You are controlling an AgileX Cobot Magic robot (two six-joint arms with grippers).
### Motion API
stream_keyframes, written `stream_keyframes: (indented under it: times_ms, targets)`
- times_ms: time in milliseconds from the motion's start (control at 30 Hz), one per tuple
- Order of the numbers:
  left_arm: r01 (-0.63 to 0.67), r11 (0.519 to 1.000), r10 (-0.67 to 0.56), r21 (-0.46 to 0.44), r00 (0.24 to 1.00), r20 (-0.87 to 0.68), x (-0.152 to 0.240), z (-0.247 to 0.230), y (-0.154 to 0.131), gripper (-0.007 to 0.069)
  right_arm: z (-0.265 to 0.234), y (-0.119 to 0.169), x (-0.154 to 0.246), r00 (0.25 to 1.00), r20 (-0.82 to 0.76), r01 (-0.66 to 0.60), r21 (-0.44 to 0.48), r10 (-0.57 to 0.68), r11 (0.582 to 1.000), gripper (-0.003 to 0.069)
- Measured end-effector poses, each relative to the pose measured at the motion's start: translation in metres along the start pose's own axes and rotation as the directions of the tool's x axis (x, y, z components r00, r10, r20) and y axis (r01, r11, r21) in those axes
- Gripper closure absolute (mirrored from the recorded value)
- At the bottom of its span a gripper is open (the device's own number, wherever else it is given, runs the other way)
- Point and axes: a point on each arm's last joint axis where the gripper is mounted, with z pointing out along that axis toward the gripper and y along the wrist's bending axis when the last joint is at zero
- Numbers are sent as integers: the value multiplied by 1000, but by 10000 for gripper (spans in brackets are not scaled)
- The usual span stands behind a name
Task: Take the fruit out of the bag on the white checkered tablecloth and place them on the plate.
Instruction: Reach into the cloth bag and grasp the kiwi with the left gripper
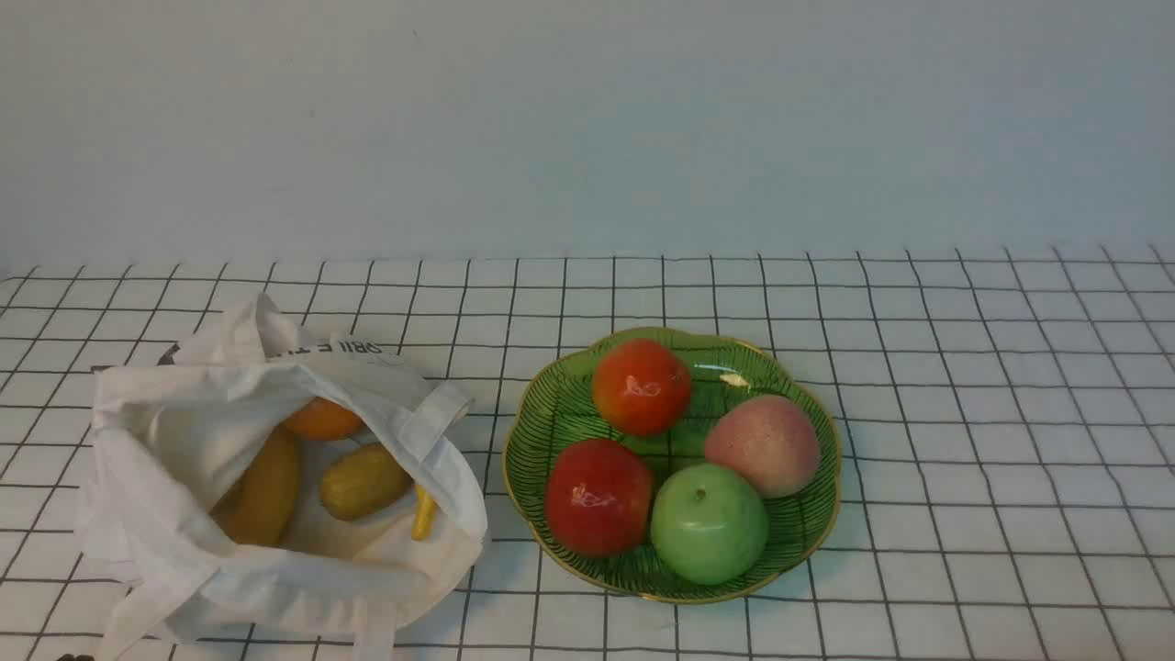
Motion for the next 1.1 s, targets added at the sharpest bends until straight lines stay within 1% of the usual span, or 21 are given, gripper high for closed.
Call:
stream_keyframes:
  times_ms: [333,500,700,767,800,833,867,933,1000,1033,1067,1100]
  targets:
    - [-3,1000,3,-1,1000,0,0,0,0,633,0,0,0,1000,0,0,0,0,1000,673]
    - [-87,996,87,-22,996,4,-1,0,2,633,0,0,0,1000,0,-1,0,1,1000,673]
    - [-84,996,85,-23,996,40,-4,0,2,633,0,0,0,1000,0,-1,0,1,1000,673]
    - [-46,999,47,-12,997,60,-5,0,1,633,0,0,0,1000,0,-1,0,1,1000,673]
    - [5,1000,-5,6,997,75,-7,0,-1,633,0,0,0,1000,0,-1,0,1,1000,673]
    - [6,1000,-7,6,997,78,-7,0,0,633,0,0,0,1000,0,-1,0,1,1000,673]
    - [72,997,-75,28,993,96,-9,0,-2,633,0,0,0,1000,0,-1,0,1,1000,673]
    - [161,985,-167,58,979,117,-11,-1,-3,633,0,0,0,1000,0,-1,0,1,1000,673]
    - [293,951,-305,103,942,140,-15,-1,-5,633,0,0,0,1000,0,-1,0,1,1000,673]
    - [328,938,-342,115,928,146,-16,-2,-5,633,0,0,0,1000,0,-1,0,1,1000,673]
    - [380,915,-398,135,904,156,-18,-2,-6,633,0,0,0,1000,0,-1,0,1,1000,673]
    - [444,882,-468,159,866,177,-21,-3,-5,633,0,0,0,1000,0,-1,0,1,1000,673]
